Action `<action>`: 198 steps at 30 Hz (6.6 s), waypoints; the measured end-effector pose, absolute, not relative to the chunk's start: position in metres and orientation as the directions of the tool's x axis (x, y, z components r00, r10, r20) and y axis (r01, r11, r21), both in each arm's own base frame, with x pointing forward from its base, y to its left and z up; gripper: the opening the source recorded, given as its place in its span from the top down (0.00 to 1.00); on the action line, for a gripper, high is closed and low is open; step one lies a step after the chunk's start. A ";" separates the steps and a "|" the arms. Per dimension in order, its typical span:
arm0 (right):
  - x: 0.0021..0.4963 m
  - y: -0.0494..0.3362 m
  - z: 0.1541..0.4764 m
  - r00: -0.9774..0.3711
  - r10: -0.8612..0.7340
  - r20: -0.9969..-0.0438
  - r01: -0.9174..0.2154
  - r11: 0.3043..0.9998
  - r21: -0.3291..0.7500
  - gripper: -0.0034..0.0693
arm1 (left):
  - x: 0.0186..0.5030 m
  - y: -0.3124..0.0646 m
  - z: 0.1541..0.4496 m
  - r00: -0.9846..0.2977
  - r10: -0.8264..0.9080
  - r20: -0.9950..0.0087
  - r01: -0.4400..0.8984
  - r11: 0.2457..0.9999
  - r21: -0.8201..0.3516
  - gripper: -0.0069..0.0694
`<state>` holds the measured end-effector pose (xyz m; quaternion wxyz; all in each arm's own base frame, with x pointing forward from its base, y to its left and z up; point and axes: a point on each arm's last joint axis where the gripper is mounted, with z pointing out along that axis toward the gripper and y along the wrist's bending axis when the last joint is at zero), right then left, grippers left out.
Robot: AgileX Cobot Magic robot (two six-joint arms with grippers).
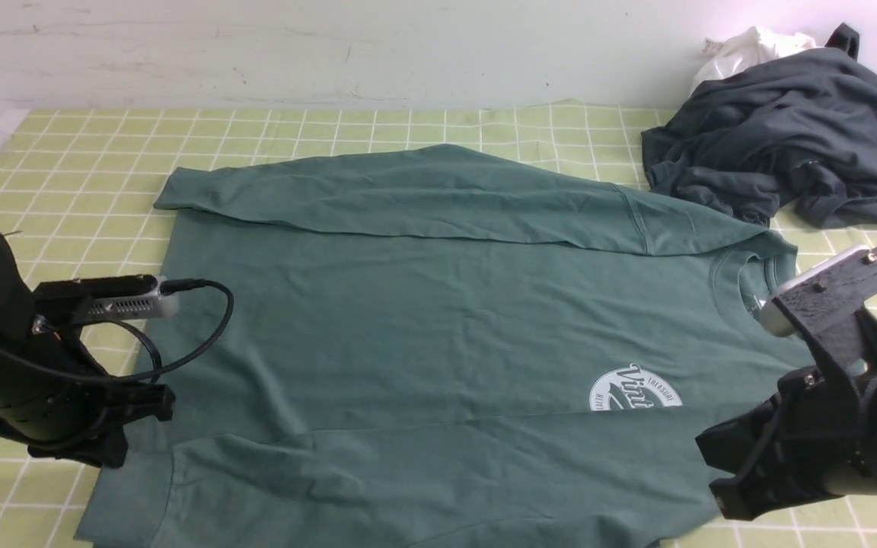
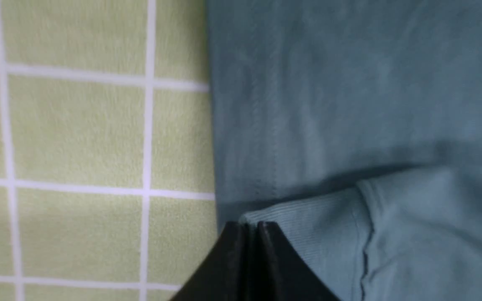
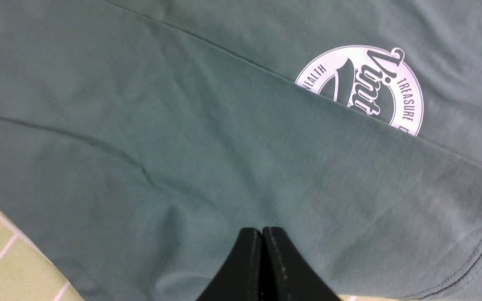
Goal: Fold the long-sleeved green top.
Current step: Use the left arm to clamp the cuff closest to it, then use the left arm to drag and place the cuff at the centered position on the left edge of the fabric, then use the left arm to clamp the cuff farthest from it, then use the left arm to drag and drop the cuff onto the cuff closest to the left arm, then use both arms simultaneously to clamp the lower edge of the clothing fabric
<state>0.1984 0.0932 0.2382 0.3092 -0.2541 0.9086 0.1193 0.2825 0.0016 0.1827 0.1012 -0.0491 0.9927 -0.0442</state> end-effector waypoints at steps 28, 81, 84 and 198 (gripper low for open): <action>0.201 0.093 0.240 -0.664 -0.381 -0.644 -0.531 0.846 0.046 0.97 | 0.476 0.004 0.238 -0.841 0.016 -0.540 0.057 0.997 -0.059 0.64; 0.211 0.097 0.223 -0.649 -0.466 -0.601 -0.584 0.812 0.002 0.97 | 0.574 0.038 0.158 -0.774 0.020 -0.633 0.017 1.000 0.012 0.28; 0.211 0.097 0.222 -0.647 -0.470 -0.600 -0.587 0.809 -0.001 0.97 | 0.577 0.038 0.144 -0.777 0.012 -0.630 0.010 1.000 0.008 0.29; 0.257 0.100 0.146 -0.015 -0.975 -0.224 -0.879 0.120 -0.461 0.62 | 0.210 -0.067 0.212 -0.768 0.611 -0.192 0.599 0.792 0.121 0.90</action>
